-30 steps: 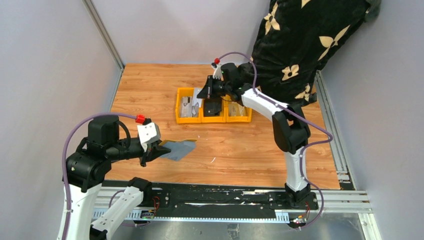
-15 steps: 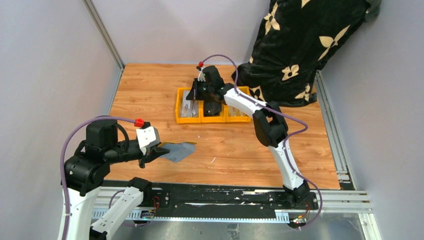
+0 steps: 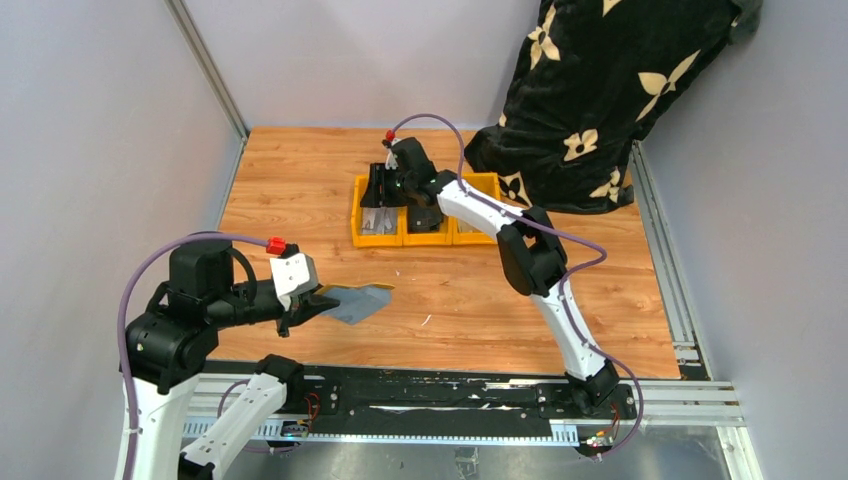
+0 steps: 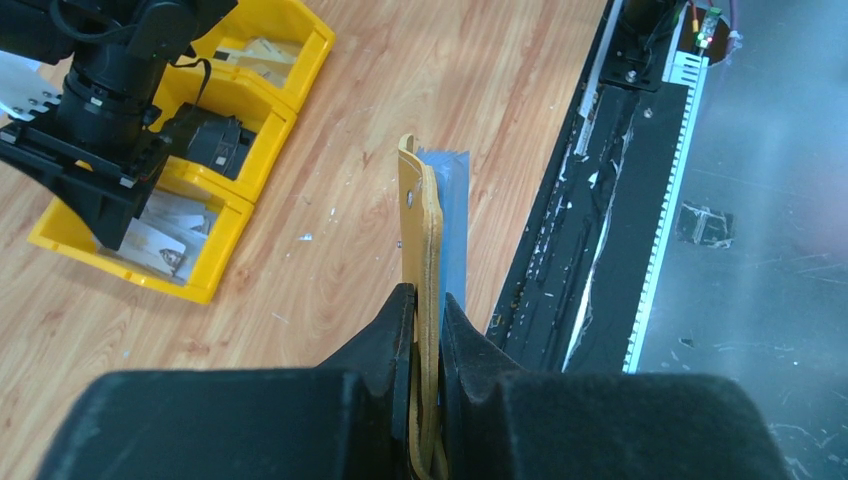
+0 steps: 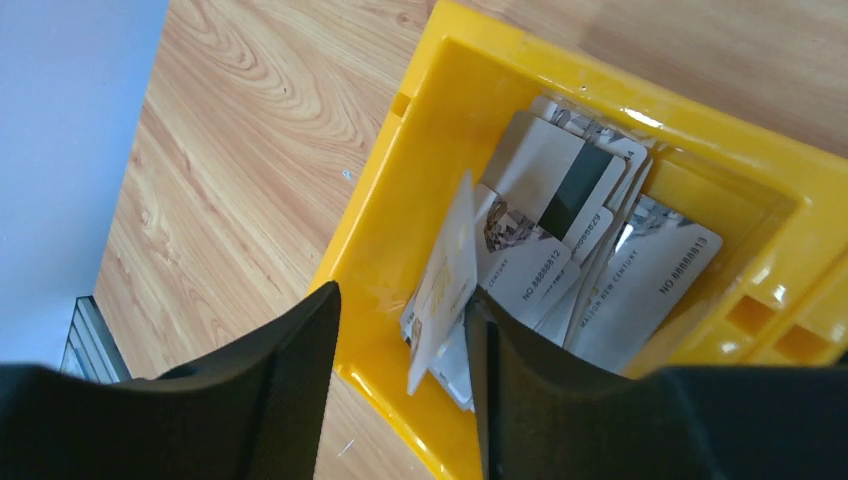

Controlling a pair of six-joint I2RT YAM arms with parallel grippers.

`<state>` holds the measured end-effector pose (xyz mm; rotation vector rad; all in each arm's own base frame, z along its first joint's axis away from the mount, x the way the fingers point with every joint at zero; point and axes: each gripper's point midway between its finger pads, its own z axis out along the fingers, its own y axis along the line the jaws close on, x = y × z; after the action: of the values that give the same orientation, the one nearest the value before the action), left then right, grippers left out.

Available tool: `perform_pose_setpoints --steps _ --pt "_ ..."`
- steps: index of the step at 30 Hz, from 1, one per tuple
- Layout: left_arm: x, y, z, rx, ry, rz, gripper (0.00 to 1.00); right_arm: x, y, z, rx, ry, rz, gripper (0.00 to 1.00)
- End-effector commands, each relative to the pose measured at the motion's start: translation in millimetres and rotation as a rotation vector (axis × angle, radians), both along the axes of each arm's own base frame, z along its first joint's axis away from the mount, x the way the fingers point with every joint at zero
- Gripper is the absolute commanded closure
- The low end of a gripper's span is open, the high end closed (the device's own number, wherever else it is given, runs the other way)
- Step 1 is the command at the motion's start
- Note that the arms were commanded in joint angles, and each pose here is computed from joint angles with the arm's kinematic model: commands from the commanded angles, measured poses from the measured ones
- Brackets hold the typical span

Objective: Take the credit cards out of the card holder
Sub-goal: Place the credit card in the storage box, then remove the credit card from the card holder.

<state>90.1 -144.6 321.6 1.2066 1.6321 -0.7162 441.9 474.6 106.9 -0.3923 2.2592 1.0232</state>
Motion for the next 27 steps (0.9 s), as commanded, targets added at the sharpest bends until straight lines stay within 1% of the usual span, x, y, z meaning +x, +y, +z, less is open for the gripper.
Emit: perform_pose_setpoints --steps 1,4,5,7,10,13,16,18,19,23,27 --pt "-6.9 -4.8 21.8 -0.049 -0.047 -0.034 1.0 -4.1 -7.7 75.7 0.028 -0.122 -0.017 0.43" --pt "-8.1 -5.2 27.1 -0.057 -0.054 -0.036 1.0 -13.2 -22.6 121.3 0.041 -0.201 -0.023 0.3" --pt "-8.4 -5.3 28.6 -0.059 -0.057 -0.037 1.0 -20.6 -28.2 135.1 0.049 -0.221 -0.016 0.28" --pt "-9.2 -6.1 30.4 -0.064 -0.055 -0.042 1.0 -40.3 -36.9 167.0 0.094 -0.266 0.026 0.26" --pt "-10.9 -8.4 34.8 -0.077 -0.048 -0.056 1.0 -83.2 -49.5 208.0 0.201 -0.318 0.129 0.23" --pt "-13.6 -11.3 41.7 -0.097 -0.041 -0.075 1.0 -146.2 -64.4 235.9 0.346 -0.373 0.312 0.22" --pt "-18.4 -15.1 49.4 -0.122 -0.024 -0.101 1.0 -212.0 -87.6 237.7 0.485 -0.422 0.496 0.21" --pt "-21.1 -17.6 53.5 -0.138 -0.008 -0.119 1.0 -248.0 -105.6 235.5 0.56 -0.455 0.559 0.21" --pt "-21.7 -18.9 54.7 -0.145 0.004 -0.126 1.0 -264.7 -113.7 222.8 0.572 -0.447 0.583 0.2" --pt "-25.9 -23.6 61.2 -0.175 0.051 -0.154 1.0 -314.6 -137.0 225.1 0.626 -0.564 0.636 0.19" --pt "-30.0 -28.3 65.5 -0.204 0.11 -0.185 1.0 -354.6 -141.4 242.4 0.675 -0.652 0.702 0.18"
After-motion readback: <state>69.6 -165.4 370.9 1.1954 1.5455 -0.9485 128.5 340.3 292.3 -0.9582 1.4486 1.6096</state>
